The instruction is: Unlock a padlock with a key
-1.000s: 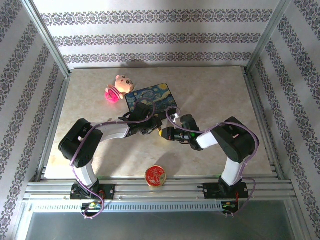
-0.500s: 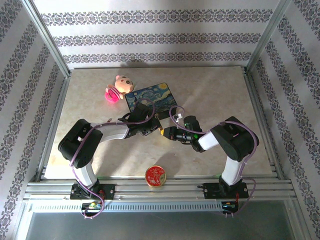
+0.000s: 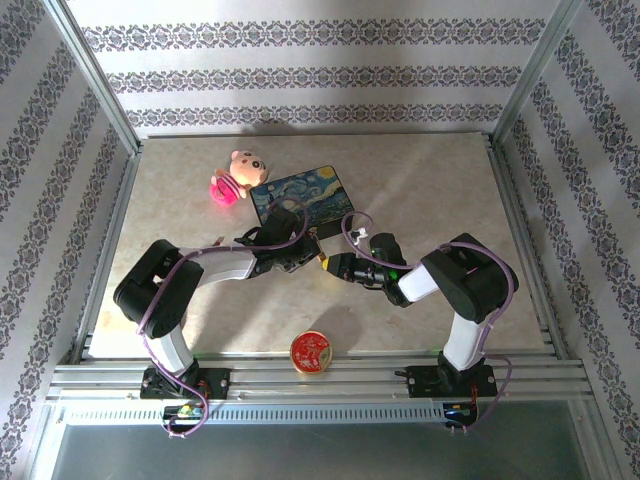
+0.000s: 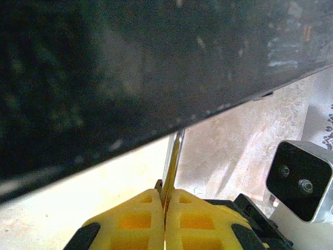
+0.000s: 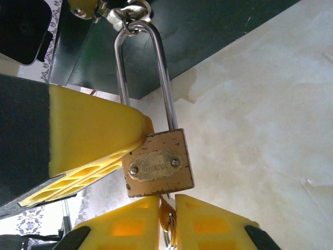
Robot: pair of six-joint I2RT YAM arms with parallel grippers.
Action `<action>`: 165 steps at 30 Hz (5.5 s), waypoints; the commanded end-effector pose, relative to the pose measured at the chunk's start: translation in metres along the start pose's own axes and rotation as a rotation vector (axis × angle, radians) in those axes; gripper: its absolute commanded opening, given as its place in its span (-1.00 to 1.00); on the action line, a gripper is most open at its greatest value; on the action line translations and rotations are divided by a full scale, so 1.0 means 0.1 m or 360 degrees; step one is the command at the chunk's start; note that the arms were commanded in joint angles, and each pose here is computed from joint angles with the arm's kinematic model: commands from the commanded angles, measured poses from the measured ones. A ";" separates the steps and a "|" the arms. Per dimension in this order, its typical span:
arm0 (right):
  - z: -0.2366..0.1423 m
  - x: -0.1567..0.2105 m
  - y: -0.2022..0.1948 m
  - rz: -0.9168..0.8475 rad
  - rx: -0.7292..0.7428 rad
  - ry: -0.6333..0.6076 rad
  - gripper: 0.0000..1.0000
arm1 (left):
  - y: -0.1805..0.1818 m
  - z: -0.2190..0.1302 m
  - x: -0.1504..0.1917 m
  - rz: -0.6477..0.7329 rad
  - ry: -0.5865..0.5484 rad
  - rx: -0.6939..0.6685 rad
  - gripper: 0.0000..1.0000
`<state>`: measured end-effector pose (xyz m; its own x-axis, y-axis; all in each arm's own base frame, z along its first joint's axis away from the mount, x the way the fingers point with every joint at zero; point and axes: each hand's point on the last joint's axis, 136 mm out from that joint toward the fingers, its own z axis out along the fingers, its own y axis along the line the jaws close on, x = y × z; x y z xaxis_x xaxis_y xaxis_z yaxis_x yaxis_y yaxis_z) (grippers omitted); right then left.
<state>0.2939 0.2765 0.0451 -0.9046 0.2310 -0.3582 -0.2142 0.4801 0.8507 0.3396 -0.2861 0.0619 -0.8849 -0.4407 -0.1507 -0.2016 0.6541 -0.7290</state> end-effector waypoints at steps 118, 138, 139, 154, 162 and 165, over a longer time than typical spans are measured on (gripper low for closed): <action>-0.14 -0.24 0.02 -0.0401 0.0480 -0.0086 -0.42 | -0.18 -0.69 -0.21 0.0163 -0.0186 -0.0070 0.89; -0.06 -0.37 -0.04 -0.0587 0.0710 0.0063 -0.10 | 0.00 -1.29 -0.83 0.0258 -0.0516 -0.0258 0.99; -0.04 -0.36 -0.04 -0.0599 0.0714 0.0083 -0.06 | 0.01 -1.32 -0.88 0.0255 -0.0531 -0.0270 0.99; 0.16 -0.20 -0.24 -0.0842 0.0900 0.0318 -0.06 | 0.25 -1.41 -1.15 0.0123 -0.0600 -0.0309 0.99; 0.23 -0.26 -0.37 -0.0844 0.0991 0.0303 -0.10 | 0.31 -1.39 -1.25 0.0139 -0.0625 -0.0368 0.99; 0.21 -0.28 -0.42 -0.0821 0.1033 0.0270 -0.21 | 0.38 -1.37 -1.29 0.0154 -0.0641 -0.0437 0.99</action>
<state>0.3289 0.2722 0.0192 -0.8084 -0.2589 -0.5286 -0.4347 0.8681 0.2397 0.3816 -0.1317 0.1452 -0.6932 -0.5541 -0.4609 -0.2592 0.7883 -0.5580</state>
